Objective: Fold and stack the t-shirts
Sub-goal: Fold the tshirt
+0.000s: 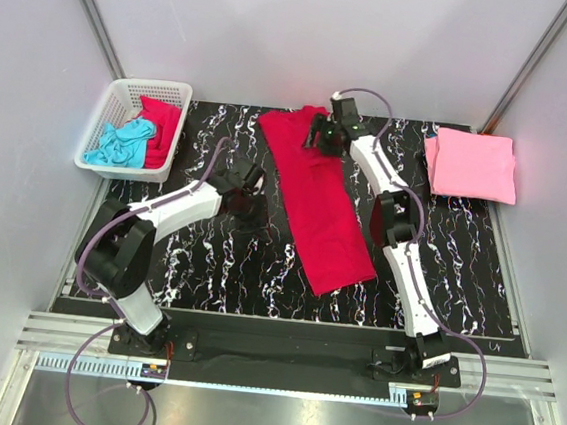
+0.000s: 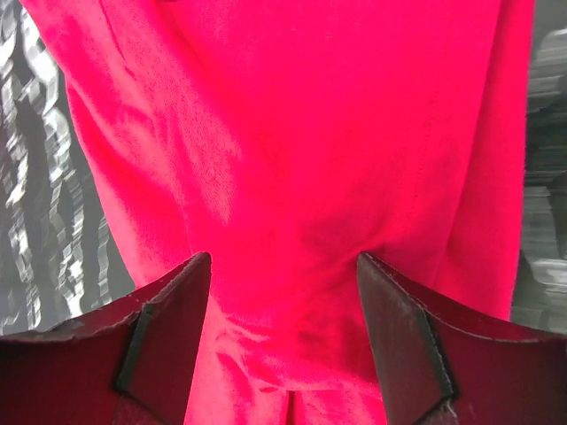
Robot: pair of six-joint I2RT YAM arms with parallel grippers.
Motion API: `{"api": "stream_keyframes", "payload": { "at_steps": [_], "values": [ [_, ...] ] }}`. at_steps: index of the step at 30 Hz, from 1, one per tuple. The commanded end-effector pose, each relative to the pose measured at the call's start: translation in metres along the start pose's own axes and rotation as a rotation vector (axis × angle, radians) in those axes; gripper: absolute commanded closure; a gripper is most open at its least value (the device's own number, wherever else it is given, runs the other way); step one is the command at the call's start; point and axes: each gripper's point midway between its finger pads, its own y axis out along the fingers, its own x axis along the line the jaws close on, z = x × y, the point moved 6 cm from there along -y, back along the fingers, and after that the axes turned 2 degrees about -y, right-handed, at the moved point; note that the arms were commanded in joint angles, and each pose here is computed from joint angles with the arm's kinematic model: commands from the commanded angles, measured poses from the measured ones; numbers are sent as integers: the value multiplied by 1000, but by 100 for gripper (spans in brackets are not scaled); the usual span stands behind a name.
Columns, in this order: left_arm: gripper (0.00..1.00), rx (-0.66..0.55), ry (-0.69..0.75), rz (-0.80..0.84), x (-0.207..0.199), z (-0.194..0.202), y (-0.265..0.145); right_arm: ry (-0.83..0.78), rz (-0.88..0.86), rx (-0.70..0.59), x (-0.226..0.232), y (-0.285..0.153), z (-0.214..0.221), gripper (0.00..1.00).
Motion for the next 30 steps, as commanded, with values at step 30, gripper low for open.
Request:
{"api": "stream_keyframes", "payload": {
  "at_steps": [30],
  "values": [
    [78,27,330,-223,-78,71,108,-86,92,36,-30,-73,-26,0]
  ]
}}
